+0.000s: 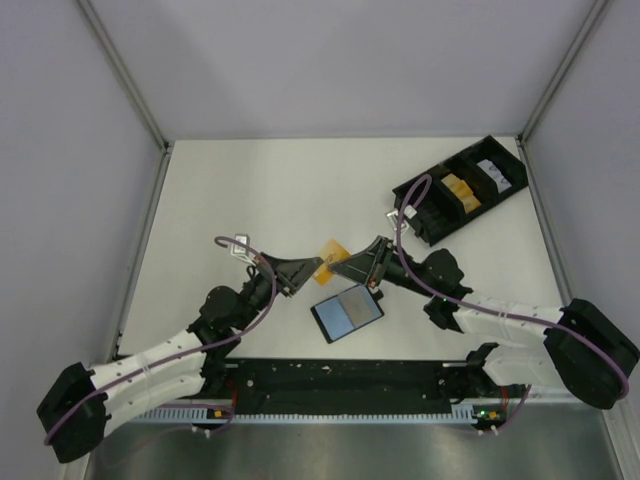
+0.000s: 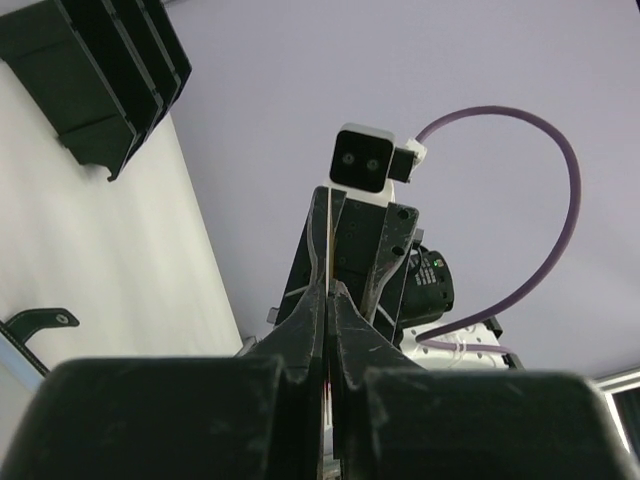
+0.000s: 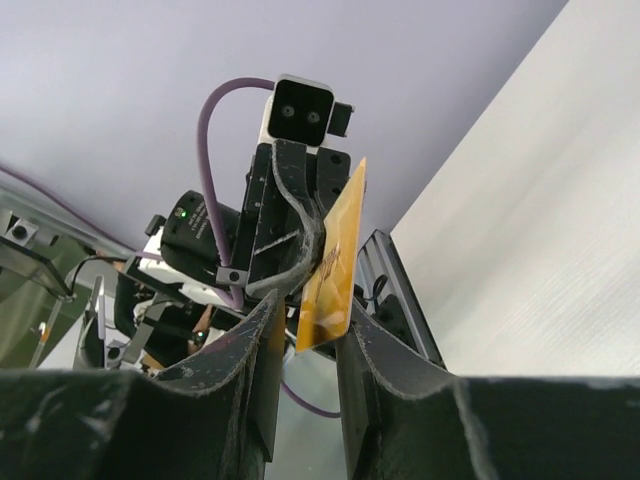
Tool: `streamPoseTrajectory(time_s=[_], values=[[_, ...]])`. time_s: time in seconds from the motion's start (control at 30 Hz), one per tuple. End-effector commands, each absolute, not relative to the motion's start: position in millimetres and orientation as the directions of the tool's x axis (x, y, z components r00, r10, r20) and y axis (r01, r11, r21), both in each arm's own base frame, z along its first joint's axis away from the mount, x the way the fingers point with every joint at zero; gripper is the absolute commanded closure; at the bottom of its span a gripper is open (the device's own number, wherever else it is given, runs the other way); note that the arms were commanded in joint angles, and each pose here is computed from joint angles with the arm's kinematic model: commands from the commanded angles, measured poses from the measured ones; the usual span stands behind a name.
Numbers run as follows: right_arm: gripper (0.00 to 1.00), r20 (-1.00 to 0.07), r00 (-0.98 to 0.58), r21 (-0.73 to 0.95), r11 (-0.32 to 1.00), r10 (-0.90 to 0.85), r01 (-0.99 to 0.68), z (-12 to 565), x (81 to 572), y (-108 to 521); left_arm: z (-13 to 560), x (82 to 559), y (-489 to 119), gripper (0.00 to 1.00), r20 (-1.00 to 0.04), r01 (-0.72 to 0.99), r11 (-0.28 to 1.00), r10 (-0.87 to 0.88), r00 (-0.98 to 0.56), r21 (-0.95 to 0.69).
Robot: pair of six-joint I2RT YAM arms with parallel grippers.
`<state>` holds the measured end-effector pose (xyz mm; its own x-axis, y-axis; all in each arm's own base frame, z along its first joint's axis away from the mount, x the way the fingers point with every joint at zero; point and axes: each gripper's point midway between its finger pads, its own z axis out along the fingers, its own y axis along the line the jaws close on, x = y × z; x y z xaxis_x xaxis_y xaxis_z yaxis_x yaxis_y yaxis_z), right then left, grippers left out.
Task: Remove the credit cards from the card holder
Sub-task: Place the credit card in the storage box.
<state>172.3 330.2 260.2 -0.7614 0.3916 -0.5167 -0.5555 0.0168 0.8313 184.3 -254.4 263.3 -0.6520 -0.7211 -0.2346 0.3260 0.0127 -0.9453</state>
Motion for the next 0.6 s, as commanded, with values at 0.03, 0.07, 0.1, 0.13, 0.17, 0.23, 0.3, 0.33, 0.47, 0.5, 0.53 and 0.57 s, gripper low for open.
streamPoseTrajectory(time_s=[0.03,0.07,0.1,0.13,0.17,0.23,0.3,0.33,0.47,0.5,0.53,0.57], values=[[0.74,-0.526,-0.741,0.81,-0.022,0.418,-0.587,276,168,332,289,190,-247,1.0,-0.212,0.385,-0.043,-0.776,-0.594,-0.922],[0.74,-0.526,-0.74,0.81,-0.019,0.419,-0.587,276,169,332,289,190,-248,1.0,-0.211,0.383,-0.044,-0.774,-0.597,-0.923],[0.74,-0.527,-0.739,0.81,-0.017,0.421,-0.587,276,170,332,290,190,-249,1.0,-0.213,0.385,-0.044,-0.772,-0.599,-0.922],[0.75,-0.528,-0.738,0.808,-0.018,0.421,-0.588,276,169,333,291,190,-251,1.0,-0.214,0.386,-0.046,-0.769,-0.602,-0.921],[0.78,-0.528,-0.738,0.808,-0.02,0.42,-0.589,277,169,333,290,189,-252,1.0,-0.213,0.387,-0.05,-0.766,-0.607,-0.921],[0.87,-0.532,-0.734,0.805,-0.016,0.422,-0.593,278,170,333,290,189,-253,1.0,-0.21,0.387,-0.056,-0.765,-0.609,-0.92],[0.93,-0.534,-0.731,0.803,-0.014,0.426,-0.595,279,171,333,290,188,-254,1.0,-0.212,0.388,-0.055,-0.762,-0.612,-0.92],[0.97,-0.536,-0.729,0.803,-0.012,0.426,-0.596,279,171,333,289,188,-255,1.0,-0.215,0.387,-0.052,-0.76,-0.613,-0.92],[1.0,-0.539,-0.722,0.803,0.006,0.434,-0.596,279,174,331,286,187,-254,0.94,-0.222,0.39,-0.046,-0.757,-0.614,-0.92],[1.0,-0.54,-0.72,0.802,0.008,0.436,-0.597,280,175,330,285,187,-254,0.86,-0.23,0.391,-0.036,-0.756,-0.612,-0.92],[1.0,-0.54,-0.717,0.803,0.017,0.441,-0.595,280,178,327,284,187,-253,0.74,-0.234,0.389,-0.029,-0.757,-0.61,-0.921],[1.0,-0.541,-0.718,0.805,0.024,0.438,-0.593,279,181,324,283,188,-251,0.63,-0.237,0.386,-0.017,-0.763,-0.602,-0.922]])
